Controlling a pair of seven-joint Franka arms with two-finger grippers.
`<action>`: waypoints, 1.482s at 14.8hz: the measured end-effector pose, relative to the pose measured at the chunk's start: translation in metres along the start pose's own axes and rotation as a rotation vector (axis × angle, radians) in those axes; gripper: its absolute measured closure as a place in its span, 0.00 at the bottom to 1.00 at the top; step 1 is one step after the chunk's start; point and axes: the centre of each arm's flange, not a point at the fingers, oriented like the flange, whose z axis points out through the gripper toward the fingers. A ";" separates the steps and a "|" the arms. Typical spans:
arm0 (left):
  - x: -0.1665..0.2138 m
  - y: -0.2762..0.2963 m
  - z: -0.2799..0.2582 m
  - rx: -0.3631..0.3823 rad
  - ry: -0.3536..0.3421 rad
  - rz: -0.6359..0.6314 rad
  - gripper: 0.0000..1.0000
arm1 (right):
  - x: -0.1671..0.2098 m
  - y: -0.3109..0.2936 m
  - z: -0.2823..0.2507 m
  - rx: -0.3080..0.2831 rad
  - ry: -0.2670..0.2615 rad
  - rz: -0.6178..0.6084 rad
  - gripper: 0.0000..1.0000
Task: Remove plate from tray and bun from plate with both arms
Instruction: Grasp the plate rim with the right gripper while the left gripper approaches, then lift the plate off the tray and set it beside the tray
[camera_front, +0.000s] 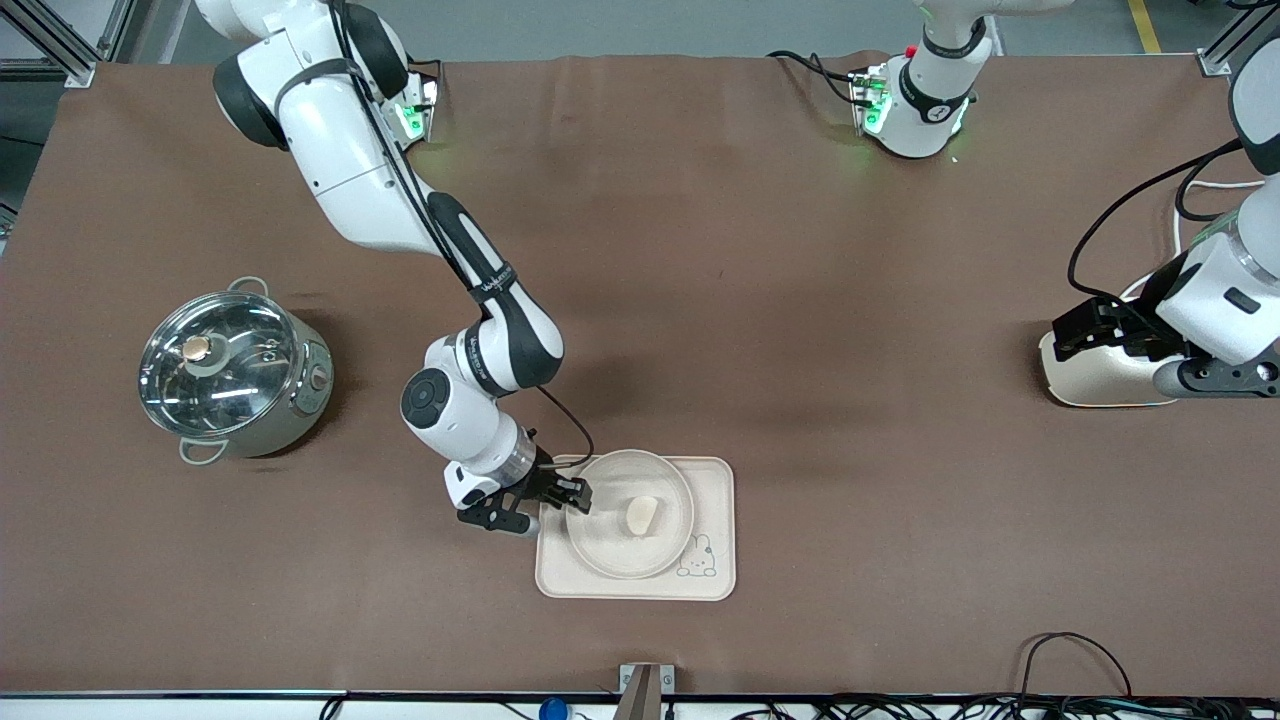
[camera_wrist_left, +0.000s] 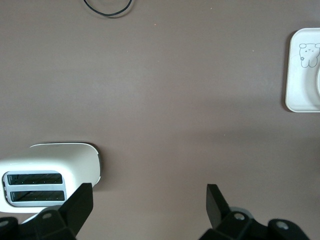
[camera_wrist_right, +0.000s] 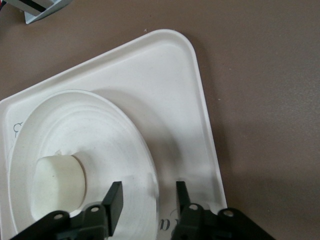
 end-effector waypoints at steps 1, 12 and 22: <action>0.001 0.001 0.001 -0.001 0.003 0.001 0.00 | 0.000 0.001 0.000 -0.001 0.000 0.000 0.66; 0.016 0.053 0.027 -0.012 0.032 0.057 0.00 | 0.004 0.008 0.007 0.001 0.029 -0.085 0.95; 0.029 0.102 0.055 -0.028 0.066 0.057 0.00 | 0.008 0.007 0.007 0.057 0.055 -0.014 0.95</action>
